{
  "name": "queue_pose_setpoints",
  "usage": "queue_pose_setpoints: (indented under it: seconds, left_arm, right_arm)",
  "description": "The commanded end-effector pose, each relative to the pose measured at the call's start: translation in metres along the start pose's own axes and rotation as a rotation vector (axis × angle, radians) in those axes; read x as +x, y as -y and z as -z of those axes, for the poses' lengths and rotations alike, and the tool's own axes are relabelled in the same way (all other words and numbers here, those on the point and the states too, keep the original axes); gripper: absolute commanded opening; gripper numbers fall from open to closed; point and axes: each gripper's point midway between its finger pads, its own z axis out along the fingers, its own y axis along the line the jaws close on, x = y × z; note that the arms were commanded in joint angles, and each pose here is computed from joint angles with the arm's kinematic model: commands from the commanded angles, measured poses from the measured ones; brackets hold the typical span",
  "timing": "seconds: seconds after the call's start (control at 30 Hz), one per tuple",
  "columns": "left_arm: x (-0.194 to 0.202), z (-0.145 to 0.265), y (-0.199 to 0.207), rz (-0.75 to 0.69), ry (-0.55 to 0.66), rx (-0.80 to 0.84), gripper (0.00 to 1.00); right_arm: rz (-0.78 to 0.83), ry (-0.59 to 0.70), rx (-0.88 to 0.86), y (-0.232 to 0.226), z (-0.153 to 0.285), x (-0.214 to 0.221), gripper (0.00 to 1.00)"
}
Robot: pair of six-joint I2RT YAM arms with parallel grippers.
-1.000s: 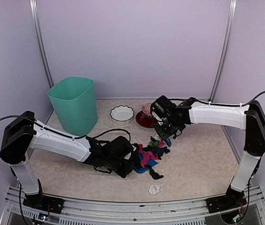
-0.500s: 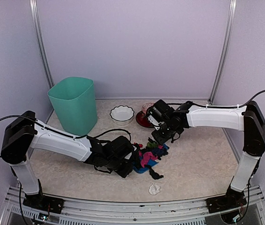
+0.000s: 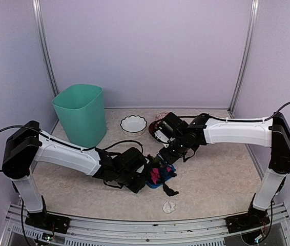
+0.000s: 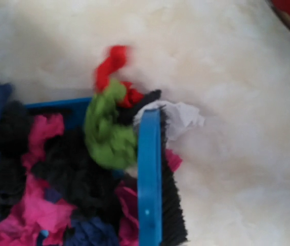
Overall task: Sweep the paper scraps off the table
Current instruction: Sweep the paper scraps into the dustpan.
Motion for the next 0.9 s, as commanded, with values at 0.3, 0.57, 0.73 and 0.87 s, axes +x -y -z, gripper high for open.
queue_pose_setpoints:
  seconds: [0.3,0.57,0.73,0.87]
  left_arm:
    - [0.029,-0.02,-0.028,0.046,-0.062,-0.072,0.0]
    - [0.024,-0.015,-0.029,0.05,0.015,-0.055,0.0]
    - [0.018,-0.01,-0.029,0.054,0.062,-0.044,0.0]
    - [0.014,-0.005,-0.029,0.057,0.096,-0.038,0.0]
  right_arm:
    - [-0.025,-0.025,-0.046,-0.018,0.019,0.013,0.0]
    - [-0.038,-0.008,-0.027,-0.013,0.025,0.008,0.0]
    - [-0.056,0.013,-0.023,-0.011,0.033,0.006,0.0]
    - [-0.079,0.032,-0.002,-0.005,0.043,0.005,0.0]
